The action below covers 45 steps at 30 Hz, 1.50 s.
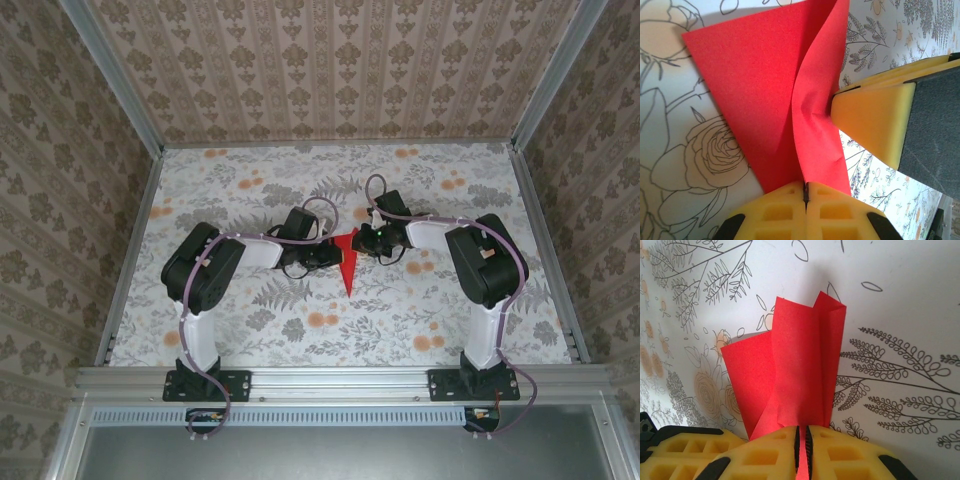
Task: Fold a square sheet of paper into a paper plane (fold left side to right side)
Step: Fold the wing for the fifth time at the center of the table.
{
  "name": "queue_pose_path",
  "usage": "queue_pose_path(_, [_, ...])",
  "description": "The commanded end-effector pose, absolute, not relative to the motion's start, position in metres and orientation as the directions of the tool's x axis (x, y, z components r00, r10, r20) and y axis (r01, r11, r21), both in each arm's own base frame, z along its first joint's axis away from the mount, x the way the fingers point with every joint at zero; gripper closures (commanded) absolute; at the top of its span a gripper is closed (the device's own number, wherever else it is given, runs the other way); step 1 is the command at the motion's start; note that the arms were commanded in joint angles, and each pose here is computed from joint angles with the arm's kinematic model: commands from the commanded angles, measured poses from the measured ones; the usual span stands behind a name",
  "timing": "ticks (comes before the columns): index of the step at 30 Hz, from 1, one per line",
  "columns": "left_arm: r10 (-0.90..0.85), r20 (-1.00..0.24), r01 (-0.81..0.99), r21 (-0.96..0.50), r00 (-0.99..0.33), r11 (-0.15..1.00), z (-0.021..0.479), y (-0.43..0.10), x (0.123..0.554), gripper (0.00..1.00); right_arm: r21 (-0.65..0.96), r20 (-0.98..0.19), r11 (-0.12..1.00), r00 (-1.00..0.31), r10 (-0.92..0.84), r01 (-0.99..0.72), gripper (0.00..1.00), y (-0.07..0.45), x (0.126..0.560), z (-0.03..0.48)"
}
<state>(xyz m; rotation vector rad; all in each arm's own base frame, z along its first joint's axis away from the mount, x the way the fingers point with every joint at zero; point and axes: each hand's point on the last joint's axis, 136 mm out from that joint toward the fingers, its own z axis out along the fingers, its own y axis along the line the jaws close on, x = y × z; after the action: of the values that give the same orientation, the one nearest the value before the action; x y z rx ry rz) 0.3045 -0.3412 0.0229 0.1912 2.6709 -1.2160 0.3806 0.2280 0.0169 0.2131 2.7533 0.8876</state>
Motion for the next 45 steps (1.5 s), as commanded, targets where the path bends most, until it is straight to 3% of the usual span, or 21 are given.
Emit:
queue_pose_path(1, [0.031,-0.201,0.156,-0.645,-0.979,0.748,-0.002,-0.317,0.301,1.00,0.487,-0.121,0.866,-0.973,0.194,0.112,0.85,0.212,0.365,-0.007])
queue_pose_path(11, [0.050,-0.289,0.237,-0.663,-0.956,0.710,0.054,-0.316,0.297,0.74,0.463,-0.090,0.878,-0.979,0.182,0.121,0.87,0.210,0.357,-0.018])
queue_pose_path(23, [0.129,-0.274,0.299,-0.777,-0.953,0.554,0.101,-0.361,0.265,0.79,0.470,-0.090,0.875,-0.981,0.173,0.111,0.87,0.215,0.359,-0.017])
queue_pose_path(45, [0.167,-0.125,0.205,-0.715,-0.978,0.669,0.031,-0.361,0.243,0.80,0.463,-0.085,0.881,-0.984,0.157,0.100,0.88,0.216,0.357,-0.018])
